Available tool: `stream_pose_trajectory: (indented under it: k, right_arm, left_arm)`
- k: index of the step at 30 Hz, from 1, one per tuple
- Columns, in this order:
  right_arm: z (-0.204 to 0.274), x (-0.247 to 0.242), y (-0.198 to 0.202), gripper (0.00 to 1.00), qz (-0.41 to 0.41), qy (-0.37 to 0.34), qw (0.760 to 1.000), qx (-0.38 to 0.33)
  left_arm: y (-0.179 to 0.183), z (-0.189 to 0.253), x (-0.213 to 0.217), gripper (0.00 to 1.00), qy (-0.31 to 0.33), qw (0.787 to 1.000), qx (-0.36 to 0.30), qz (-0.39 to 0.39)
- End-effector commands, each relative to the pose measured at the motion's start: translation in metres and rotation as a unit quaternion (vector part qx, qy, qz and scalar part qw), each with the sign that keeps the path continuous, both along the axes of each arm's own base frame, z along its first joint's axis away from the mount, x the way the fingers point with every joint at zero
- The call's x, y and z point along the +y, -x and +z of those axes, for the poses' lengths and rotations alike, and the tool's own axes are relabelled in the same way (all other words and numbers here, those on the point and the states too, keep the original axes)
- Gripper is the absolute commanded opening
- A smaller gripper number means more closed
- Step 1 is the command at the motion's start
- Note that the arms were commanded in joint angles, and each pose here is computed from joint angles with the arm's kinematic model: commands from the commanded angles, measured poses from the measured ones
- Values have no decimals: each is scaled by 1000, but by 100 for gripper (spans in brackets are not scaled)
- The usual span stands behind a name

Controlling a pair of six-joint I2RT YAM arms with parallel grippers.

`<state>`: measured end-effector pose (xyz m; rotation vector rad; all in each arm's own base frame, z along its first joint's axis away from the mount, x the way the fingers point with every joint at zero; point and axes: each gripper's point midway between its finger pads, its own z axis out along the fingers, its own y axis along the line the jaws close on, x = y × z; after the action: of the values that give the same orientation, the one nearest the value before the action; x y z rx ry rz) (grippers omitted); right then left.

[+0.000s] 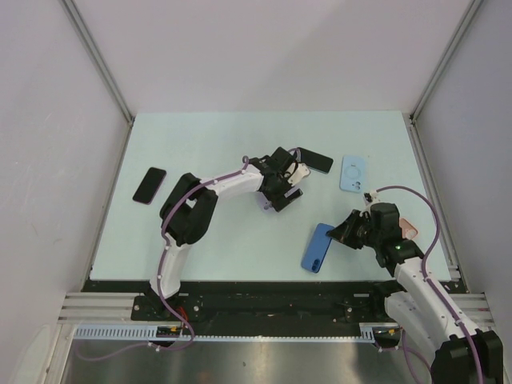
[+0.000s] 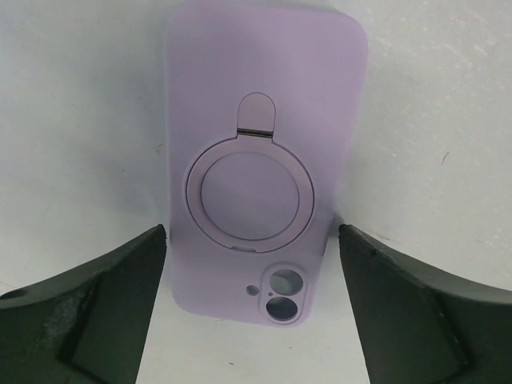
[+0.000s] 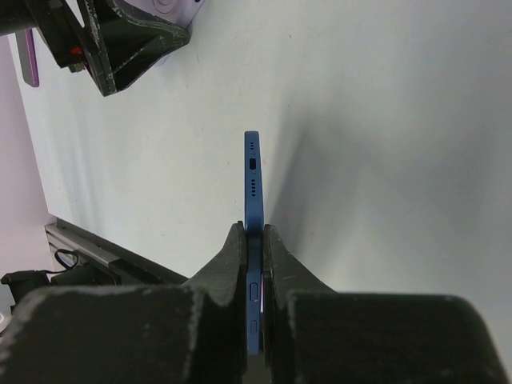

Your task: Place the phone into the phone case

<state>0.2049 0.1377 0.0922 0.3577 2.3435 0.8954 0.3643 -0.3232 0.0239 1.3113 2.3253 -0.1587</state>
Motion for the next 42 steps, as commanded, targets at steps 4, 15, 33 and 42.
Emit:
stream_pose_trajectory:
  k: [4, 15, 33, 42]
  right_arm:
    - [14, 2, -7, 0, 5, -12, 1000, -28]
    - [7, 3, -33, 0, -43, -42, 997, -45]
    - [-15, -6, -46, 0, -112, -60, 990, -59]
    - [-23, -15, -34, 0, -113, -28, 992, -48]
  left_arm:
    - [23, -2, 0, 81, 17, 999, 45, -25]
    - [88, 5, -6, 67, 100, 980, 170, 0]
    - [90, 34, 14, 100, 121, 983, 116, 78]
    - [48, 37, 17, 100, 37, 997, -8, 69]
